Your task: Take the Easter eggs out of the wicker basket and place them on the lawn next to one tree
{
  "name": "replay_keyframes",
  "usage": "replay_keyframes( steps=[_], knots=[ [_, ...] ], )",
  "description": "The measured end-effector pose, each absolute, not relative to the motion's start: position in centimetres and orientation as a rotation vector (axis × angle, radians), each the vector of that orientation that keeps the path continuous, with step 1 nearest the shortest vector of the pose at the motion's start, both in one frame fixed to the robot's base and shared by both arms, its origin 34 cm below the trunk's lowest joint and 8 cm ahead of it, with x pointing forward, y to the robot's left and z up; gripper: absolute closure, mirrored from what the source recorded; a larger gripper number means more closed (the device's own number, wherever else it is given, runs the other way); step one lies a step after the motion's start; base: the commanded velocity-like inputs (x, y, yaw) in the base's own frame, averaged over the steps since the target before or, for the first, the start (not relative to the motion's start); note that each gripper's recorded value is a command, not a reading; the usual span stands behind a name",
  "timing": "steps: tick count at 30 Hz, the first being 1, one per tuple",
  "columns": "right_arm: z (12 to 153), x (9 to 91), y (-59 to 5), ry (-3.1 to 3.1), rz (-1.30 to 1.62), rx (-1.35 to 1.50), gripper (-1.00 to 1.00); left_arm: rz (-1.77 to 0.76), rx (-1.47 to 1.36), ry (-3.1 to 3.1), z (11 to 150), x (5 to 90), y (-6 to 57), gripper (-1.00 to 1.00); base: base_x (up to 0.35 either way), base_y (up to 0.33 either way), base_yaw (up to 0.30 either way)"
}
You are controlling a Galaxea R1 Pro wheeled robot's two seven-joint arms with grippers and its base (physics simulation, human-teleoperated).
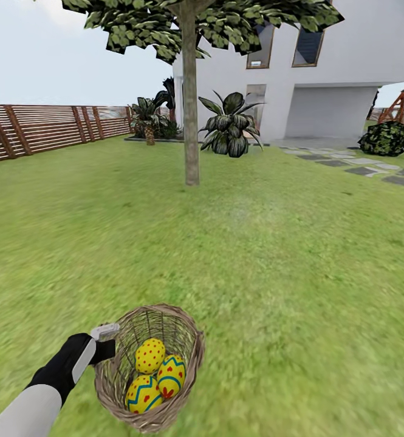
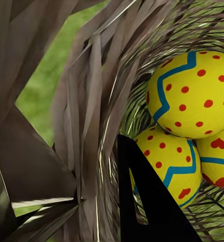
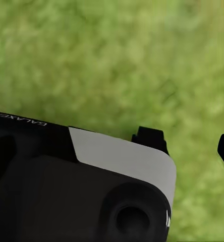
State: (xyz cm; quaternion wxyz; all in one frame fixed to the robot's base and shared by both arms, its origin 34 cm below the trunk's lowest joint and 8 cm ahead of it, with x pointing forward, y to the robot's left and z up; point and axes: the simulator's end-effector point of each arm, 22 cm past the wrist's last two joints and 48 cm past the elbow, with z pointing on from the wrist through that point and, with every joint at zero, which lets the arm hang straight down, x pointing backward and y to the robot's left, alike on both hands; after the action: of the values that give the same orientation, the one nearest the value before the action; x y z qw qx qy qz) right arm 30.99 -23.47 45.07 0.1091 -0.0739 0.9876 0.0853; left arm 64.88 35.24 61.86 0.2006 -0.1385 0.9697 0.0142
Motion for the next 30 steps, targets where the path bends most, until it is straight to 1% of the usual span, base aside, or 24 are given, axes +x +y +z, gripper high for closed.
replay_keyframes(
  steps=[30],
  knots=[
    [45.07, 30.99, -23.47, 2.904, 0.251, -0.217, -1.00, 0.040, -0.388, 2.710, 61.86, 64.87, 35.27, 1.00, 0.341, 0.000, 0.000]
  ],
)
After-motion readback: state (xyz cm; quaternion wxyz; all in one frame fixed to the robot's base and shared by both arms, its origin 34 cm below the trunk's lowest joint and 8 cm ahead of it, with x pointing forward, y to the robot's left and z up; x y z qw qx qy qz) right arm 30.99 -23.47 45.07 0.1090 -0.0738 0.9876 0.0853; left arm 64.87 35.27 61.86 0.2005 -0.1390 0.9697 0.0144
